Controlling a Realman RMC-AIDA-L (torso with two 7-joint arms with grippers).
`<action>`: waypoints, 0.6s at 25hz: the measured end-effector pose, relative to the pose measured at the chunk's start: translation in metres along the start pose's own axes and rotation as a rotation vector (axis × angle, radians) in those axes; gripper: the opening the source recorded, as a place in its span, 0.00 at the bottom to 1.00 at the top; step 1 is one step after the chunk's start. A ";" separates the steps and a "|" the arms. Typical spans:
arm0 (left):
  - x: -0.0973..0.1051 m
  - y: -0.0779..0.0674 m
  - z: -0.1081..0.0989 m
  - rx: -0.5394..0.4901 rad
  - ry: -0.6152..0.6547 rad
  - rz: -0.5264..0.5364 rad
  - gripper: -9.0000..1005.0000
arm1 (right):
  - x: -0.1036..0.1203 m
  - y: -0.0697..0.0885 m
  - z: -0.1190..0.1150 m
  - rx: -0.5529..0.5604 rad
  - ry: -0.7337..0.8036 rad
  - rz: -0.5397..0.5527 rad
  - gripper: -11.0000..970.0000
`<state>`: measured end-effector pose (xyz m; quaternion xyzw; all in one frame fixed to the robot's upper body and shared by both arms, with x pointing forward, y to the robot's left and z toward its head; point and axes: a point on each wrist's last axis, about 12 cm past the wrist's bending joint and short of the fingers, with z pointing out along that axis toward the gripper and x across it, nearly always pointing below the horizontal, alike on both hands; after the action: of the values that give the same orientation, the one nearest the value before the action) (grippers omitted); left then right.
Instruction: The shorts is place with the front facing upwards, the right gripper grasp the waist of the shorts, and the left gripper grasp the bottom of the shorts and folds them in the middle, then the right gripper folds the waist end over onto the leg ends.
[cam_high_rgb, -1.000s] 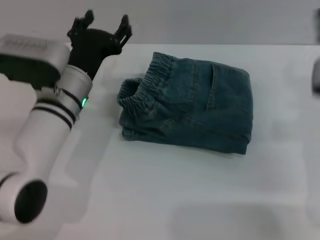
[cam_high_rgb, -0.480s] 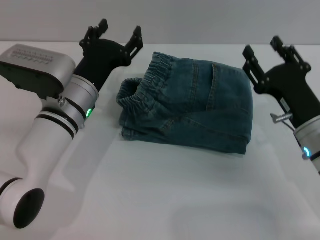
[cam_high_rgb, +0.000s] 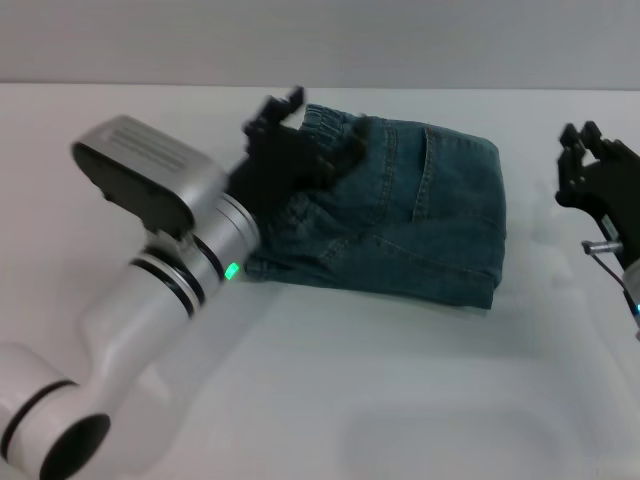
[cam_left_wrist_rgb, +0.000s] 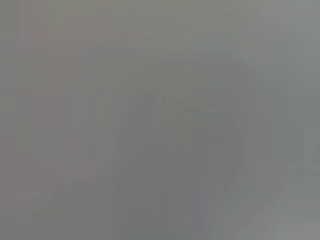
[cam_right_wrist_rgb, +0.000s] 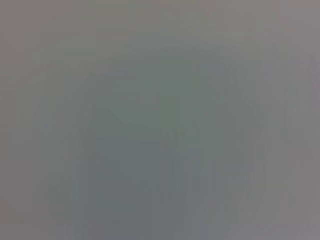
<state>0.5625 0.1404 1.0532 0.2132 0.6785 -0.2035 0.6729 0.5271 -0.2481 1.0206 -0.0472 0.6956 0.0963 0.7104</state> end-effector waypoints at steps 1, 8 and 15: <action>0.001 -0.006 -0.001 0.026 0.000 0.004 0.84 | 0.001 -0.003 -0.002 0.007 0.005 -0.008 0.23; 0.013 -0.031 0.003 0.172 0.121 0.057 0.84 | 0.008 -0.008 -0.009 0.021 0.043 0.008 0.03; 0.023 -0.015 0.011 0.111 0.255 0.073 0.84 | 0.013 -0.002 -0.011 -0.011 0.082 0.055 0.01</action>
<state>0.5631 0.1228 1.0300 0.2986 0.7381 -0.1872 0.5753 0.5175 -0.2513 1.0068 -0.0357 0.7247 0.1176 0.6781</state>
